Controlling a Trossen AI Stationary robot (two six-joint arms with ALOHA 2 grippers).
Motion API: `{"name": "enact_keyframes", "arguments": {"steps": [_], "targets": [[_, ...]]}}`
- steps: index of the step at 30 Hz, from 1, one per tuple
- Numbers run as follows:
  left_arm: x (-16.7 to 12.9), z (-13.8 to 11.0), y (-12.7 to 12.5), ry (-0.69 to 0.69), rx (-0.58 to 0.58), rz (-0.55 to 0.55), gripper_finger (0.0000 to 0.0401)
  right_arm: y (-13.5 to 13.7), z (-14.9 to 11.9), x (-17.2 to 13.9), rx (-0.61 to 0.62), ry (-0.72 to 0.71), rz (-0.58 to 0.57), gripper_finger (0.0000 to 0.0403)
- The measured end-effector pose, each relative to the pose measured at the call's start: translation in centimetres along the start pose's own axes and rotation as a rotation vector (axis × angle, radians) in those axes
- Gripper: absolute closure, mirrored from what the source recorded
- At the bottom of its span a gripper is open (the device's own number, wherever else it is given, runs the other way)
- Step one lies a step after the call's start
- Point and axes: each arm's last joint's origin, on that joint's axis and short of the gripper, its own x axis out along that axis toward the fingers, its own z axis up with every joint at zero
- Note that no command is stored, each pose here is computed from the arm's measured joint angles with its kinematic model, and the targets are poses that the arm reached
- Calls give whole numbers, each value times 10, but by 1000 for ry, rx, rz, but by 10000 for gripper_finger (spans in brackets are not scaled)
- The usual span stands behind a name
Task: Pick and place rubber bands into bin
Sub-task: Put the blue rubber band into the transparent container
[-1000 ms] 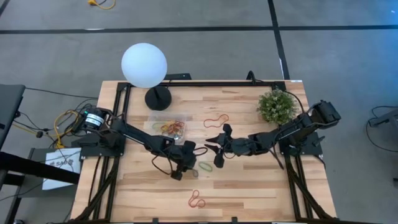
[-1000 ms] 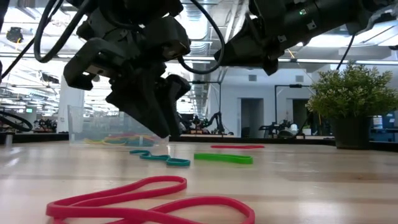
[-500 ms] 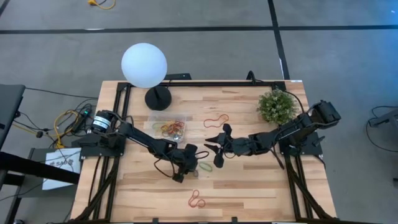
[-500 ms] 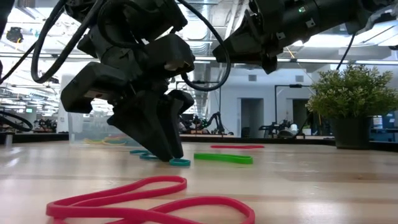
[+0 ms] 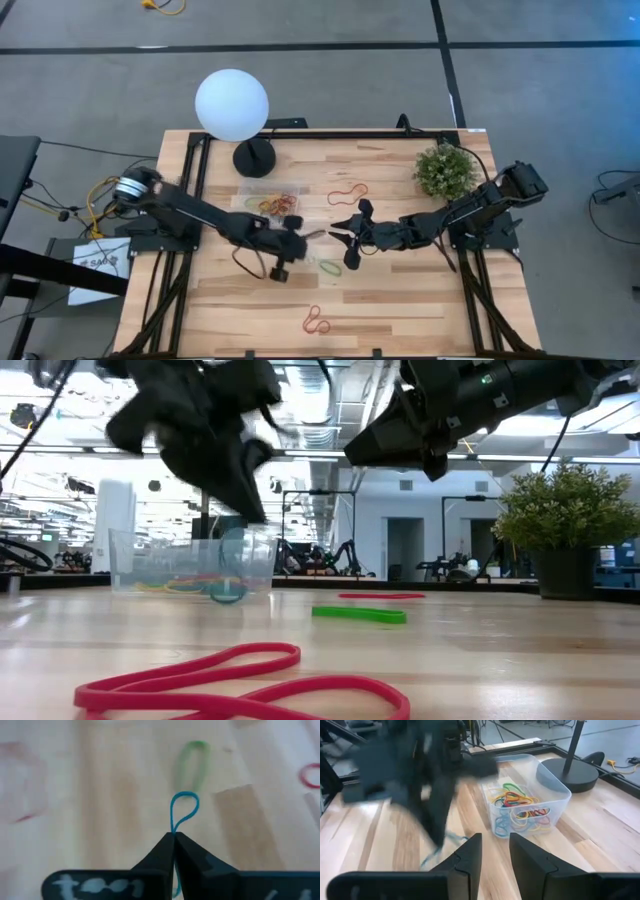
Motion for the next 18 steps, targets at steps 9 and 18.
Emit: {"name": "enact_keyframes", "arguments": {"steps": [9, 18], "targets": [[-107, -8, 35, -76, -194, 461, 401, 0, -2, 0, -9, 18, -1, 310], [-93, -48, 72, 98, -334, 580, 401, -1, -3, 0, -9, 26, -3, 310]]}}
